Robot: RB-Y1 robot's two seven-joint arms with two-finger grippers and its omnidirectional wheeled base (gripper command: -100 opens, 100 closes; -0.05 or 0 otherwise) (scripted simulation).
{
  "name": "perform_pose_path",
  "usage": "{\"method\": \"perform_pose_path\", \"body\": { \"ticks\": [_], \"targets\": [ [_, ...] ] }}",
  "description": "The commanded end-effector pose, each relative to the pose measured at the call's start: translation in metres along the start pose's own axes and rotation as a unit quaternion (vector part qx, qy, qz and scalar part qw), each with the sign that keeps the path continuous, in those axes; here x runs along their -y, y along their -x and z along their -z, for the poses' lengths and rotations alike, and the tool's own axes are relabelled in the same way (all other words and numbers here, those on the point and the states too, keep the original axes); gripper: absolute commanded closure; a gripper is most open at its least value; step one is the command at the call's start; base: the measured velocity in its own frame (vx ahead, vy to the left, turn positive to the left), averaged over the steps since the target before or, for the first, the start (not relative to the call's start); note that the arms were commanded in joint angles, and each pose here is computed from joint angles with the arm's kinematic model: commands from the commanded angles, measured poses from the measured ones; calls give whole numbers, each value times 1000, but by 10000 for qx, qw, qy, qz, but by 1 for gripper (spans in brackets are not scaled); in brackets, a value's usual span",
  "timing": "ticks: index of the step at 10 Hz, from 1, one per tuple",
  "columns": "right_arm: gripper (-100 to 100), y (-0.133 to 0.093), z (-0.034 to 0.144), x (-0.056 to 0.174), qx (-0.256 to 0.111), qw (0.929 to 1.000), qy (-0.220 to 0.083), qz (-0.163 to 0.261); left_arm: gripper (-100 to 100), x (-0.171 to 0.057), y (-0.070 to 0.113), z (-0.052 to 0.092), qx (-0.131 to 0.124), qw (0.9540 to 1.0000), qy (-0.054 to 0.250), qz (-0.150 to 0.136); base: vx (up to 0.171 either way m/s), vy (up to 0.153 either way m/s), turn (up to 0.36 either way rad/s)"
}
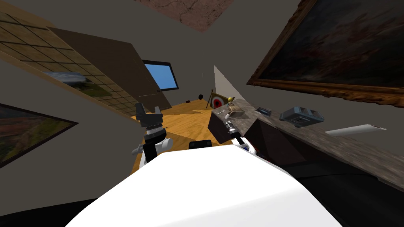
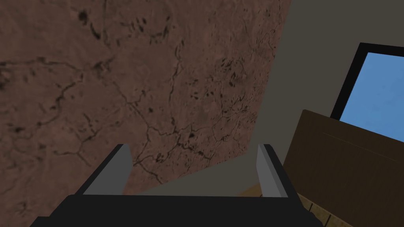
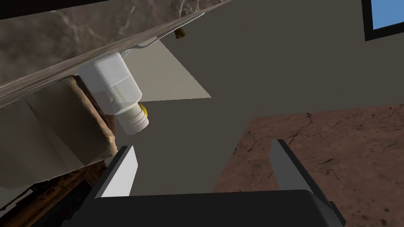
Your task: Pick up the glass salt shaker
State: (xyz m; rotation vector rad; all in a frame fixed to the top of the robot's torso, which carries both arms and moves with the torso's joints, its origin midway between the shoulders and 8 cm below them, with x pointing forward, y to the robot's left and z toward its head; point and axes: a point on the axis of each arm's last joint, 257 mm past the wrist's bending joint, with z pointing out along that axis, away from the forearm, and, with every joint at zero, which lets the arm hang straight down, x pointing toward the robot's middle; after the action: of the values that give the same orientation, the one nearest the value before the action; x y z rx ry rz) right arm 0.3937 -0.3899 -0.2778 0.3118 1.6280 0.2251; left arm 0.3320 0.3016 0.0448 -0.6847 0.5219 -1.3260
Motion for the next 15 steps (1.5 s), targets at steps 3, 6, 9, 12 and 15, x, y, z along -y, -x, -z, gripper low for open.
{"method": "perform_pose_path", "body": {
  "ticks": [3,6,9,12,15],
  "targets": [
    [-100,-13,7,58,-375,9940,-467,919,0,0,0,0,0,10000,0,0,55,87,22],
    [-100,-12,11,88,-523,9870,-702,1348,0,0,0,0,0,10000,0,0,49,52,25],
    [-100,-6,15,116,-638,9786,-924,1727,0,0,0,0,0,10000,0,0,31,36,24],
    [-100,6,21,153,-760,9646,-1226,2209,0,0,0,0,0,10000,0,0,44,39,35],
    [-100,21,26,183,-843,9504,-1482,2603,0,0,0,0,0,10000,0,0,50,49,37]
  ]
}}
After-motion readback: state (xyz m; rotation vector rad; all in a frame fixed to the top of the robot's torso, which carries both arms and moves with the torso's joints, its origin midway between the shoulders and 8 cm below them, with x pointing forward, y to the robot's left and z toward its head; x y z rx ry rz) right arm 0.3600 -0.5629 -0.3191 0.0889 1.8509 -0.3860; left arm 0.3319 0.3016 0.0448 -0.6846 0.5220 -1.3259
